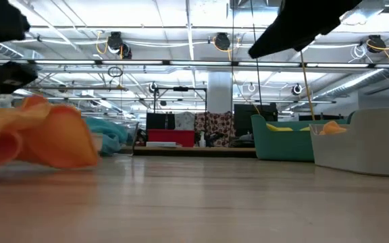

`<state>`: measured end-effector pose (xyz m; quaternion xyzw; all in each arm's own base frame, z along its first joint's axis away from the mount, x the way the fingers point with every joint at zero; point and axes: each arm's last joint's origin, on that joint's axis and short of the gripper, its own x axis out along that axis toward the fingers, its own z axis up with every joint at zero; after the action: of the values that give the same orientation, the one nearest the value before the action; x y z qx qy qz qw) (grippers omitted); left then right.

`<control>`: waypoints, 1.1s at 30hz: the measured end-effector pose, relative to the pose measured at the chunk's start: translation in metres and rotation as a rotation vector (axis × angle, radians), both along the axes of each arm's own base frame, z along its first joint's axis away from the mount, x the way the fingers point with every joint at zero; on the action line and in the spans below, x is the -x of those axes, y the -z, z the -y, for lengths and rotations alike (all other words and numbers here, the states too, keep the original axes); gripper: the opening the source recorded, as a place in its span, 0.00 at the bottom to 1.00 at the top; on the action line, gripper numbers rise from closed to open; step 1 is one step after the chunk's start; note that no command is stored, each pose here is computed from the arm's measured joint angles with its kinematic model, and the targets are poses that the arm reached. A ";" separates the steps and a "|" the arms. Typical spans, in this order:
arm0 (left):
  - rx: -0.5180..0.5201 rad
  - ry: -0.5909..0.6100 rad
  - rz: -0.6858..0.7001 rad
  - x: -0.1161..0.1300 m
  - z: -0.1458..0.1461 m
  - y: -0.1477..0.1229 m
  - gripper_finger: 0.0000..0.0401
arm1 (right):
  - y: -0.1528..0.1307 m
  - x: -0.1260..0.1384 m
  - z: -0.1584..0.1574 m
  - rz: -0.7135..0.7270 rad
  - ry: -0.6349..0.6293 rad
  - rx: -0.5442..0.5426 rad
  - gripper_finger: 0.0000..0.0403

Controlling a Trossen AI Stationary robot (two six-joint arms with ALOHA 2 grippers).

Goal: Sort microfiber towel by color & place in baskets
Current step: Put the orange towel into the grey bin

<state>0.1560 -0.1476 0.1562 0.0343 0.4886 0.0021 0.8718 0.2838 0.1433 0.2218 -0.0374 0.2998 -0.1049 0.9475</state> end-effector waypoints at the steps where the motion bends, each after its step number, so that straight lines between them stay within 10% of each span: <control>1: -0.012 0.004 0.017 -0.001 -0.001 -0.002 0.06 | 0.001 -0.002 0.000 0.005 -0.007 0.006 0.01; 14: -0.103 0.104 0.348 -0.038 -0.021 -0.037 0.06 | -0.010 -0.024 0.003 0.181 -0.057 0.045 0.10; 33: -0.010 -0.058 0.610 -0.091 -0.073 -0.082 0.06 | -0.030 -0.057 -0.011 0.262 -0.150 0.376 0.91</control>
<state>0.2471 -0.0749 0.2379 0.0222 0.2051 0.0395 0.9777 0.3410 0.1546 0.2519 -0.2213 0.1459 -0.0923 0.9598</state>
